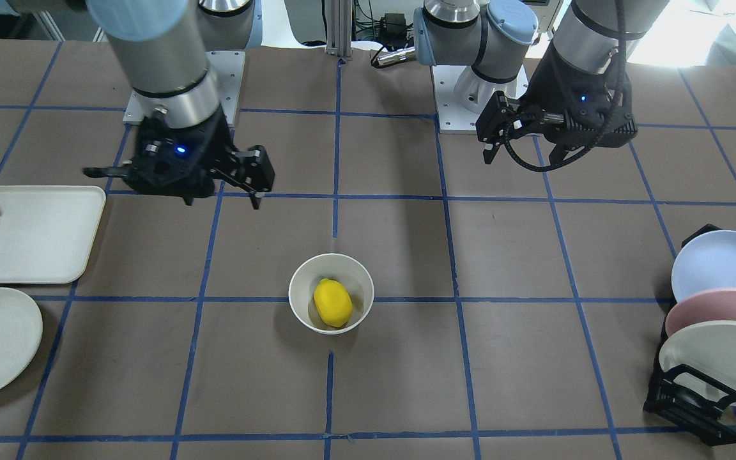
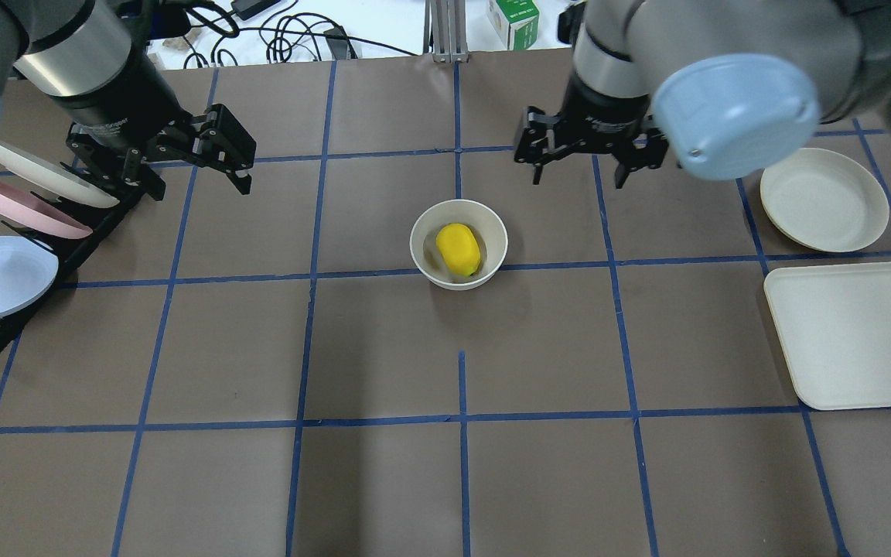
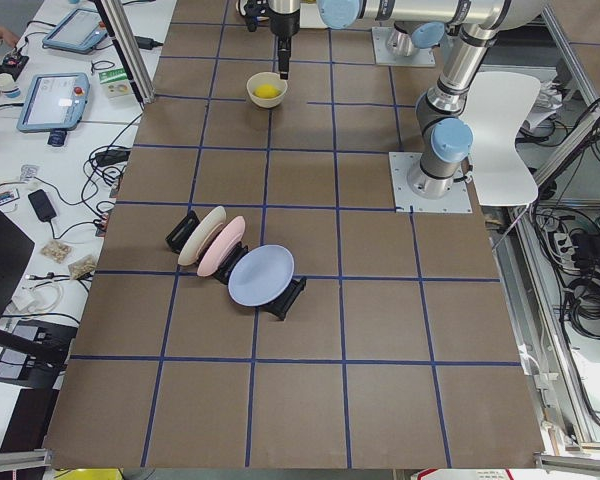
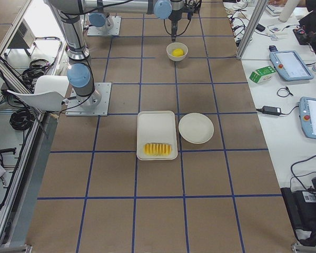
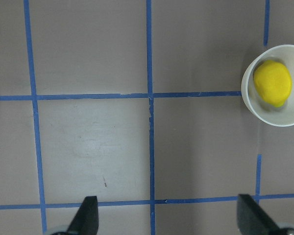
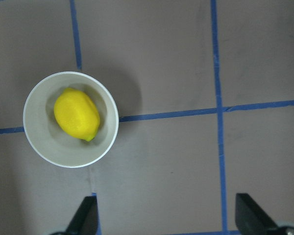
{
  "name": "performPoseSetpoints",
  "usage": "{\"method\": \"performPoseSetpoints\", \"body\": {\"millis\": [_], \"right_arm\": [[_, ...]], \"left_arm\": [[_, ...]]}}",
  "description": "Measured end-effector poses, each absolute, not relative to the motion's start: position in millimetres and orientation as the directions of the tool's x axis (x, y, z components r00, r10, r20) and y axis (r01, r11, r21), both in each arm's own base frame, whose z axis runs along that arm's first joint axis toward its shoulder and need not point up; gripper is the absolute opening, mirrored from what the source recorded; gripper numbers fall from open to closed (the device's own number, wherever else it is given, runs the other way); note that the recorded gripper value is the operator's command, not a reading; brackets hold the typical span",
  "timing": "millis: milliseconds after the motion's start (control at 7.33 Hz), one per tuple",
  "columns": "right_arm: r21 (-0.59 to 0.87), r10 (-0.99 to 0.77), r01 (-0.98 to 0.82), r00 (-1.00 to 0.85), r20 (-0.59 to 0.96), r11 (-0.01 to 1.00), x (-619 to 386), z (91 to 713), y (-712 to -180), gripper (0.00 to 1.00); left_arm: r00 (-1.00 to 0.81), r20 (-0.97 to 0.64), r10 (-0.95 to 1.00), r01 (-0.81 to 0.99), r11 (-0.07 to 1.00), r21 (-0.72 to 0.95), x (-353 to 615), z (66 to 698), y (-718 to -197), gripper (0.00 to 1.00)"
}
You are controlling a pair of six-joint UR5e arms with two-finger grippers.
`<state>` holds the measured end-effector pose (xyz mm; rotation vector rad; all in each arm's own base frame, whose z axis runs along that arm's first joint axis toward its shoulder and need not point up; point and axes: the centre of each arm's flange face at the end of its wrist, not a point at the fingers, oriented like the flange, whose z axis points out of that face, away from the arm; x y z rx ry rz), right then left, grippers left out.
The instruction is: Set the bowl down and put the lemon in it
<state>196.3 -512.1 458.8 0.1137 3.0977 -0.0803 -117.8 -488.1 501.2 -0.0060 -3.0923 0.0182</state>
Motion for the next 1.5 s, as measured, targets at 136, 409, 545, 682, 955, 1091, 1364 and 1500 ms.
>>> {"method": "performPoseSetpoints", "body": {"millis": [136,409,545,682,955,1091,1364,1500], "right_arm": [[-0.039,0.047,0.048,-0.998,-0.034,0.998,164,475,-503,1.00],[-0.020,0.018,0.018,-1.000,-0.023,1.000,145,485,-486,1.00],[-0.015,0.013,0.013,-1.000,-0.021,1.000,143,485,-484,1.00],[-0.013,0.010,0.010,-1.000,-0.021,1.000,143,484,-483,1.00],[-0.012,0.009,0.009,-1.000,-0.019,1.000,143,484,-482,1.00],[-0.012,0.009,0.009,-1.000,-0.019,1.000,143,484,-482,1.00],[-0.013,0.009,0.009,-1.000,-0.019,1.000,143,484,-482,1.00],[-0.012,0.009,0.009,-1.000,-0.020,1.000,143,484,-482,1.00]], "left_arm": [[-0.999,0.049,0.004,0.004,1.000,-0.010,-118,501,-488,1.00],[-0.999,0.050,0.006,0.006,1.000,-0.006,-119,500,-488,1.00],[-0.999,0.049,0.007,0.007,1.000,-0.004,-119,499,-487,1.00],[-0.999,0.050,0.007,0.007,1.000,-0.004,-119,499,-487,1.00],[-0.999,0.050,0.007,0.007,1.000,-0.003,-120,499,-488,1.00],[-0.999,0.050,0.008,0.008,1.000,-0.003,-120,498,-488,1.00],[-0.999,0.049,0.008,0.008,1.000,-0.001,-120,498,-489,1.00],[-0.999,0.049,0.008,0.008,1.000,-0.002,-120,498,-489,1.00]]}}
